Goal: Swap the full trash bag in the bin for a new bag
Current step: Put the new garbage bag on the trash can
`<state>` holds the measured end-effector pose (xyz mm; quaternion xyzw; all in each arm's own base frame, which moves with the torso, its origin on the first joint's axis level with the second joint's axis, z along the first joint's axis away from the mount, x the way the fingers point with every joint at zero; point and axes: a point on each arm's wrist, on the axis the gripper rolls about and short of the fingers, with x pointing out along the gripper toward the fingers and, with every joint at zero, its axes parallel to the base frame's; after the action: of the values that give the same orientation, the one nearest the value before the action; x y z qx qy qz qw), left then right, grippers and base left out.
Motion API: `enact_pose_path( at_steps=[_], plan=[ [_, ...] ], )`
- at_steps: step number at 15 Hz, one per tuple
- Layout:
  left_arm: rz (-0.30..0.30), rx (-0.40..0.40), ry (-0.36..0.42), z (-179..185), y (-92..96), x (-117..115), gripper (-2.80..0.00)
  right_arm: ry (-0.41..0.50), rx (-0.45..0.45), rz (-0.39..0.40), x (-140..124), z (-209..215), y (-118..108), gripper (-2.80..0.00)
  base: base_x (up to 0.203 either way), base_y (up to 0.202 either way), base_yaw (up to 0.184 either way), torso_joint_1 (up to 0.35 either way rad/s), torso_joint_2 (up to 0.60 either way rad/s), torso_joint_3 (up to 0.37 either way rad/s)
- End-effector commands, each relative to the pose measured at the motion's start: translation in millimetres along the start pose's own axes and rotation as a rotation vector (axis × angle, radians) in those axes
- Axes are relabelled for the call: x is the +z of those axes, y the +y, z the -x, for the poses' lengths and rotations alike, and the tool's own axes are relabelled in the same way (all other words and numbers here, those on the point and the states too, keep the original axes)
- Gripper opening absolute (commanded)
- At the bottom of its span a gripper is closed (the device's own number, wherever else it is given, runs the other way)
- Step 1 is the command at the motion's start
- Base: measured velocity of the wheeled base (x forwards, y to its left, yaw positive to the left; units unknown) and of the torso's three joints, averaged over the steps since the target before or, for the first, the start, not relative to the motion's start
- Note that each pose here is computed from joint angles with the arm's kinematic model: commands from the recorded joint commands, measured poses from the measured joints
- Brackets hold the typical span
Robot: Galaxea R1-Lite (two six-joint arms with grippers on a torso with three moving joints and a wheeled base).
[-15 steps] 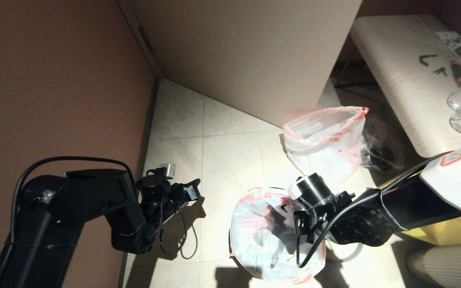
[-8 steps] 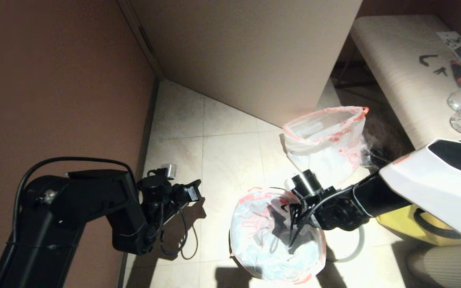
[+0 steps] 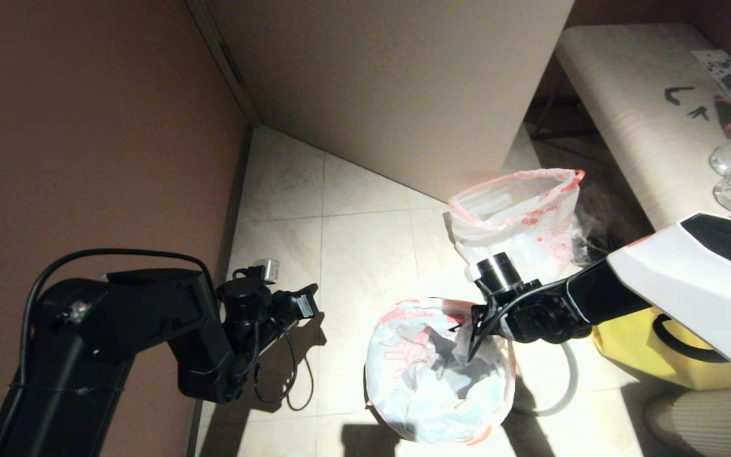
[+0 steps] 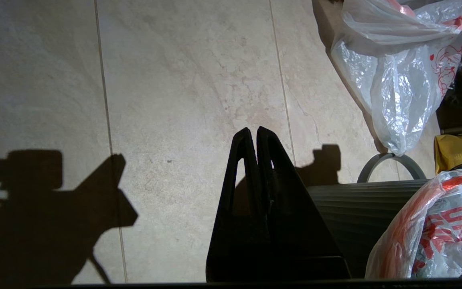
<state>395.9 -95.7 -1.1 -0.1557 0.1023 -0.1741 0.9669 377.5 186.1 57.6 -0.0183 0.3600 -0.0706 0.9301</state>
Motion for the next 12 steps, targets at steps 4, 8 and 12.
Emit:
enact_pose_path(
  at_steps=[4,8,12],
  plan=[
    [0.001,-0.003,-0.006,0.0,0.0,0.3,-2.80,0.004,-0.037,-0.030,3.7,-24.4,-9.3,-2.80,0.000,0.000,0.000,0.000,0.00,0.000],
    [0.001,-0.002,-0.006,-0.1,0.1,0.1,-2.80,0.012,-0.053,-0.022,-0.4,-41.3,-12.6,-2.80,0.000,0.000,0.000,0.000,0.00,0.000],
    [0.001,-0.003,-0.004,-0.2,-0.4,-0.2,-2.80,0.048,-0.062,-0.006,-13.3,-53.8,-10.6,-2.80,0.000,0.000,0.000,0.000,0.00,0.000]
  ],
)
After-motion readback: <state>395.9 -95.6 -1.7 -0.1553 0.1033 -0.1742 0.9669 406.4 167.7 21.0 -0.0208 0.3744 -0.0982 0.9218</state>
